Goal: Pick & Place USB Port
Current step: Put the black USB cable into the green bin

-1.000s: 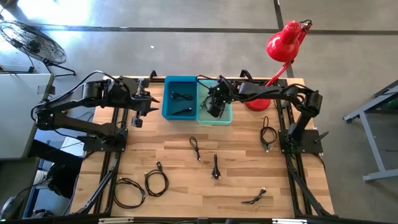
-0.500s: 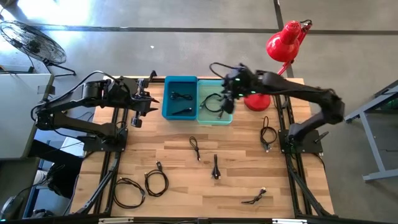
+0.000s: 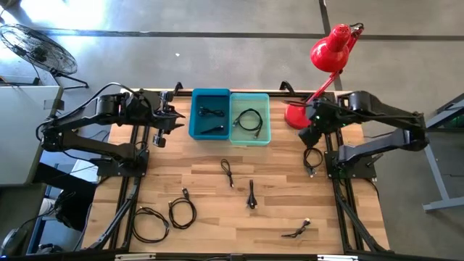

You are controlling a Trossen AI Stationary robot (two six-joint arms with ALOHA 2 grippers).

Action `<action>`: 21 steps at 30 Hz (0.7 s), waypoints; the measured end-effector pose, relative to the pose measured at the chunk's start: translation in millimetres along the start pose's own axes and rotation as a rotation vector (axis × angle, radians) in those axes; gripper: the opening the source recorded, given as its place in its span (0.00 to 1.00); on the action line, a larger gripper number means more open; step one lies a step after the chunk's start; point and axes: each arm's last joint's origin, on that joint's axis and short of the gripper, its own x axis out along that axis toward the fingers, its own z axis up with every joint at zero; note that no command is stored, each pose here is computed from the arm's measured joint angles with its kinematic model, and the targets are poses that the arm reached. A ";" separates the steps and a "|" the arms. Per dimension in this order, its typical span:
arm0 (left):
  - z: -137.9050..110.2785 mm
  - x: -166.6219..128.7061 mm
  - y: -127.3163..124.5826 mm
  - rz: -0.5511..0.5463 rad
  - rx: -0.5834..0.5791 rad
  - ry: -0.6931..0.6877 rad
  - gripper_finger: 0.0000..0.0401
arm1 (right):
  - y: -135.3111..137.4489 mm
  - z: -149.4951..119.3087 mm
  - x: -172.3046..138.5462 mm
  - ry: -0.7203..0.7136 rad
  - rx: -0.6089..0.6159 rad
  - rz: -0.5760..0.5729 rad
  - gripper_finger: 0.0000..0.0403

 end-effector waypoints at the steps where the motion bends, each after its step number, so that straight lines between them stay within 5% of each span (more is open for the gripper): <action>1: 0.5 0.0 0.5 0.007 -0.001 -0.003 0.29 | 0.8 -1.6 -0.1 -0.002 0.023 -0.006 0.45; 7: 1.4 0.0 1.2 0.017 0.000 -0.011 0.29 | 13.6 -14.2 34.3 0.125 0.120 -0.053 0.45; 14: 0.9 0.0 0.3 -0.003 -0.015 -0.013 0.29 | 10.1 -44.9 104.2 0.303 0.090 -0.198 0.45; 21: 0.8 0.0 0.0 -0.010 -0.028 -0.015 0.29 | 7.1 -66.6 163.1 0.404 0.142 -0.078 0.45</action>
